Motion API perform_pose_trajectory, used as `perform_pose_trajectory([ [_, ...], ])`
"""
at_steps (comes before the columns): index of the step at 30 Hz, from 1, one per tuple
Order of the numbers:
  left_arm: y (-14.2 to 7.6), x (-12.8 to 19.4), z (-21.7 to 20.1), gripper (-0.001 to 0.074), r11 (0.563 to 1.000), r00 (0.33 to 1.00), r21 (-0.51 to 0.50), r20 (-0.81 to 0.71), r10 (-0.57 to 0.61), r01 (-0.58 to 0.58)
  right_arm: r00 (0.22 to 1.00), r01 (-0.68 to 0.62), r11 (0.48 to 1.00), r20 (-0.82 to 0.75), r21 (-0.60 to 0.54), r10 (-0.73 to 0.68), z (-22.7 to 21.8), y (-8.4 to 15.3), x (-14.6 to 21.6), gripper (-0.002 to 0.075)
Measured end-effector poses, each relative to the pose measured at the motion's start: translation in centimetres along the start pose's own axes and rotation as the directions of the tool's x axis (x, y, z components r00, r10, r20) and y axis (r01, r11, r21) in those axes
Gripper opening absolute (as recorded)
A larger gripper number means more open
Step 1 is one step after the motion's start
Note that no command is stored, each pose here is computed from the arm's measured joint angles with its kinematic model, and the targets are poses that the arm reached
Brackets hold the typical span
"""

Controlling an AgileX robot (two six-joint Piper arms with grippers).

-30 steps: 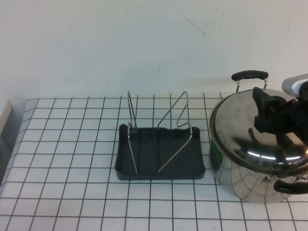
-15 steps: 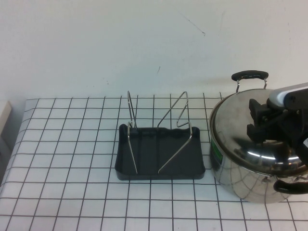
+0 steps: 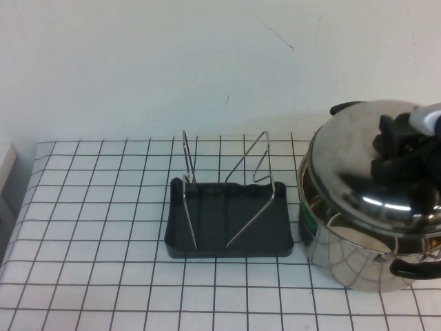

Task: Put pot lid on rack
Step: Hand over the pot lid

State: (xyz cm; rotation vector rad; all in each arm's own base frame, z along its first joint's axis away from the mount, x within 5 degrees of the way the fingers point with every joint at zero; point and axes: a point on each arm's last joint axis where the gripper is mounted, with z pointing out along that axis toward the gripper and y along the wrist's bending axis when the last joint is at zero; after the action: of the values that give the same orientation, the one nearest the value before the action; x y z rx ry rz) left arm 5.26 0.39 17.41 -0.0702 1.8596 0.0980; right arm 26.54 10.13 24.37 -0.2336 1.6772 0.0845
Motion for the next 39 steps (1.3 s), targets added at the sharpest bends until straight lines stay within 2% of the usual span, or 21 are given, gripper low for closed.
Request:
perform_pose_trajectory([
  [6, 0.0, 0.0, 0.0, -0.0002, 1.0, 1.0, 0.0, 0.0, 0.0, 0.0, 0.985, -0.033, 0.999, 0.169, 0.002, 0.032, -4.5, -1.4, -5.7, 0.0337],
  [11, 0.0, 0.0, 0.0, -0.0002, 1.0, 1.0, 0.0, 0.0, 0.0, 0.0, 0.987, -0.068, 0.995, 0.143, -0.075, 0.078, -7.4, -1.6, -7.4, 0.0337],
  [17, 0.0, 0.0, 0.0, -0.0002, 1.0, 1.0, 0.0, 0.0, 0.0, 0.0, 0.99, -0.073, 0.991, 0.114, -0.111, 0.086, -8.3, -1.5, -7.6, 0.0337],
  [22, 0.2, 0.0, 0.0, -0.0003, 0.998, 0.999, -0.02, -0.004, 0.053, -0.053, 0.995, -0.074, 0.988, 0.063, -0.136, 0.083, -8.3, -1.2, -7.2, 0.0337],
  [36, 0.3, 0.0, 0.0, -0.0003, 0.997, 0.997, -0.031, 0.005, 0.077, -0.076, 0.997, -0.074, 0.985, 0.026, -0.154, 0.079, -8.3, -1.0, -6.8, 0.0337],
  [37, 0.2, -0.2, 0.0, -0.0003, 0.999, 0.999, -0.024, 0.027, 0.028, -0.027, 0.997, -0.074, 0.985, 0.022, -0.156, 0.079, -8.3, -1.0, -6.8, 0.0337],
  [38, 0.0, -0.4, 0.1, -0.0003, 0.997, 0.995, 0.0, 0.055, -0.08, 0.08, 0.997, -0.074, 0.985, 0.02, -0.157, 0.078, -8.3, -1.0, -6.8, 0.0337],
  [39, -0.2, -0.8, 0.0, -0.0002, 0.96, 0.955, 0.045, 0.096, -0.28, 0.277, 0.997, -0.074, 0.984, 0.014, -0.159, 0.077, -8.3, -1.0, -6.7, 0.0337],
])
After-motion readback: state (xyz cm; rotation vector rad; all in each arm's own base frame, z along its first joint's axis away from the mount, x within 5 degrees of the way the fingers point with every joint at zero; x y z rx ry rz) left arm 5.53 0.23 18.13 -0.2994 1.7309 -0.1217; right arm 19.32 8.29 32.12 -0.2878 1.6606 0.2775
